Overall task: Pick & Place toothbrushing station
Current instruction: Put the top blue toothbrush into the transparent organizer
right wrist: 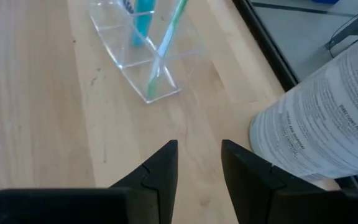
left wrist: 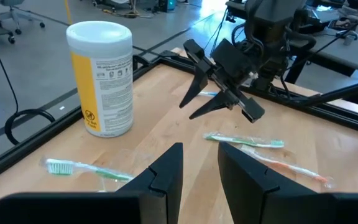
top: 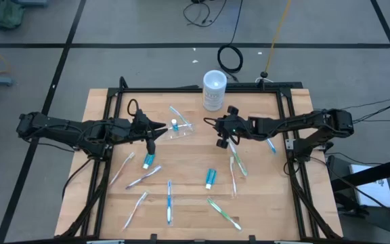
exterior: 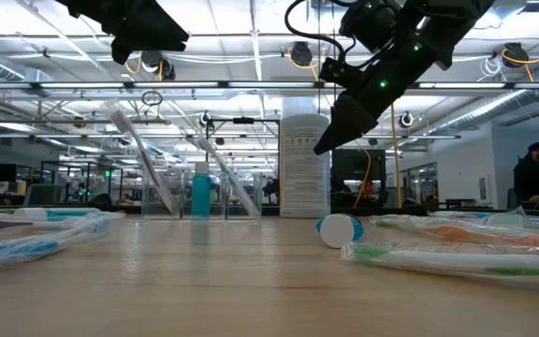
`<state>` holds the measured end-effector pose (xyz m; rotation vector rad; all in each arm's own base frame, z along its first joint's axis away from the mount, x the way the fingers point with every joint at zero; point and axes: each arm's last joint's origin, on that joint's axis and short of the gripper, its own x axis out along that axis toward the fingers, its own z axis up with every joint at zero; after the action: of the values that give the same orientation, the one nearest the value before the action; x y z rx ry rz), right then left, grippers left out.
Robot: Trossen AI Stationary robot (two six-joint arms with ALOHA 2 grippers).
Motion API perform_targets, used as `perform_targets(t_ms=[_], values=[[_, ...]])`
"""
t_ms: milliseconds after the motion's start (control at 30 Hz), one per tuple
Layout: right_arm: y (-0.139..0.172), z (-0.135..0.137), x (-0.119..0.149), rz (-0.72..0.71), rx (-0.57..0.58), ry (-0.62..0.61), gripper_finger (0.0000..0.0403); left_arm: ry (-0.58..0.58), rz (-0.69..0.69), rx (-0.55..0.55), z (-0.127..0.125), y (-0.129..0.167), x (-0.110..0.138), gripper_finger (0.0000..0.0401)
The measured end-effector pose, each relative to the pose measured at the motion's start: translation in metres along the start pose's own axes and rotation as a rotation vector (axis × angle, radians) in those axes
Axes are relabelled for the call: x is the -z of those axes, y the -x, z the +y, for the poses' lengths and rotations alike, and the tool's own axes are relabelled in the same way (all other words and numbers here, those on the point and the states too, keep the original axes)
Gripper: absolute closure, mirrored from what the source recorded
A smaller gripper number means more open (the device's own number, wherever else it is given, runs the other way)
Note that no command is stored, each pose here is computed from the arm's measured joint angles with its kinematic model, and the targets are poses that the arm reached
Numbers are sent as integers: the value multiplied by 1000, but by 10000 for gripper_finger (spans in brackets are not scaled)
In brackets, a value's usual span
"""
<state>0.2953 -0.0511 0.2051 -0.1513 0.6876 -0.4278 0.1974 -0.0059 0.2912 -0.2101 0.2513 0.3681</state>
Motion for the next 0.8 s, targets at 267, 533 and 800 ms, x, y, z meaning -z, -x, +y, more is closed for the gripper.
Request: perform_targets(t_ms=[267,533,800], values=[[-7,-28,-5,-64,82,-163,289,-1,-2,0,0,0,0,295],[-13,-58,23,175,164,-258,289,-2,-1,0,0,0,0,295],[17,-71,53,510,261,-348,289,-8,1,-1,0,0,0,295]])
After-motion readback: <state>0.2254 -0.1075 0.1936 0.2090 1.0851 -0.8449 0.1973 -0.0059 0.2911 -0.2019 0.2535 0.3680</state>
